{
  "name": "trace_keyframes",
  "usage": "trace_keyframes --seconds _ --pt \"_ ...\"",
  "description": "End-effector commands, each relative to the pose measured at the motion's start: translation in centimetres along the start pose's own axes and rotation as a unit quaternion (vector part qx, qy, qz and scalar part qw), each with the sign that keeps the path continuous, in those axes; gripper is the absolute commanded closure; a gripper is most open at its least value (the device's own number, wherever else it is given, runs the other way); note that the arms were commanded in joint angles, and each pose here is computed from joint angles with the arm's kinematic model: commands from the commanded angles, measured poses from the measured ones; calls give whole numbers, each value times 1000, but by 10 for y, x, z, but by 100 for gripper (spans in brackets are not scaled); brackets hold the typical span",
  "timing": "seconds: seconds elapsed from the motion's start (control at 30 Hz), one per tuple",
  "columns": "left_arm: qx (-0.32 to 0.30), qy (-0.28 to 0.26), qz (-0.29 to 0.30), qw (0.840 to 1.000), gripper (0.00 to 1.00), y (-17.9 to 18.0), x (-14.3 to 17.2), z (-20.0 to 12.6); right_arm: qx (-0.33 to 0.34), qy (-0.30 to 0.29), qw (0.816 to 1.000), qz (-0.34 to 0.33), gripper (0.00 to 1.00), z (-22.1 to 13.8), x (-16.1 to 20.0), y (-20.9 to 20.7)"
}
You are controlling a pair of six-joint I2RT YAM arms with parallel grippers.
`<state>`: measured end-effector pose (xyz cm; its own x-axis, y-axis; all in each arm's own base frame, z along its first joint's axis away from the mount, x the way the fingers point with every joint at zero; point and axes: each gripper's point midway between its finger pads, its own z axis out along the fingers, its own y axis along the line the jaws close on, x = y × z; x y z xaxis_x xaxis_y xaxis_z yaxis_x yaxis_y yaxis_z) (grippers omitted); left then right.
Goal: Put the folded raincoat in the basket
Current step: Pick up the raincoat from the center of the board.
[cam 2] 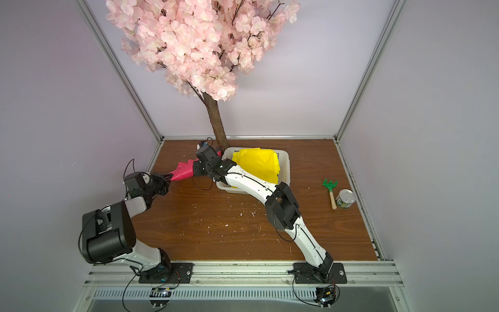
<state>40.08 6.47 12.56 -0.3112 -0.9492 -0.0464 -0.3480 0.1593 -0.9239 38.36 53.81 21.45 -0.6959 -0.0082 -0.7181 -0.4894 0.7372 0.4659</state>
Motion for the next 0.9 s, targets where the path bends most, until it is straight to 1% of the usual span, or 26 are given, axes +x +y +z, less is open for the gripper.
trace_keyframes --seconds 0.0,0.17,0.3,0.43,0.67,0.87 --pt "43 -17 55 997 100 -49 -12 -14 -47 -40 998 -32 100 -21 -38 35" --pt "59 -32 84 994 100 -86 -15 -30 -62 -54 996 -41 100 -35 -61 50" --pt "75 -43 101 991 100 -112 -16 -43 -77 -61 994 -41 100 -50 -70 61" --pt "82 -42 107 990 100 -129 -11 -54 -86 -72 993 -40 100 -71 -80 69" --pt "96 -28 130 986 100 -161 14 -65 -94 -91 991 -37 100 -105 -90 76" --pt "110 -6 136 985 100 -178 41 -66 -97 -113 988 -33 100 -137 -96 77"
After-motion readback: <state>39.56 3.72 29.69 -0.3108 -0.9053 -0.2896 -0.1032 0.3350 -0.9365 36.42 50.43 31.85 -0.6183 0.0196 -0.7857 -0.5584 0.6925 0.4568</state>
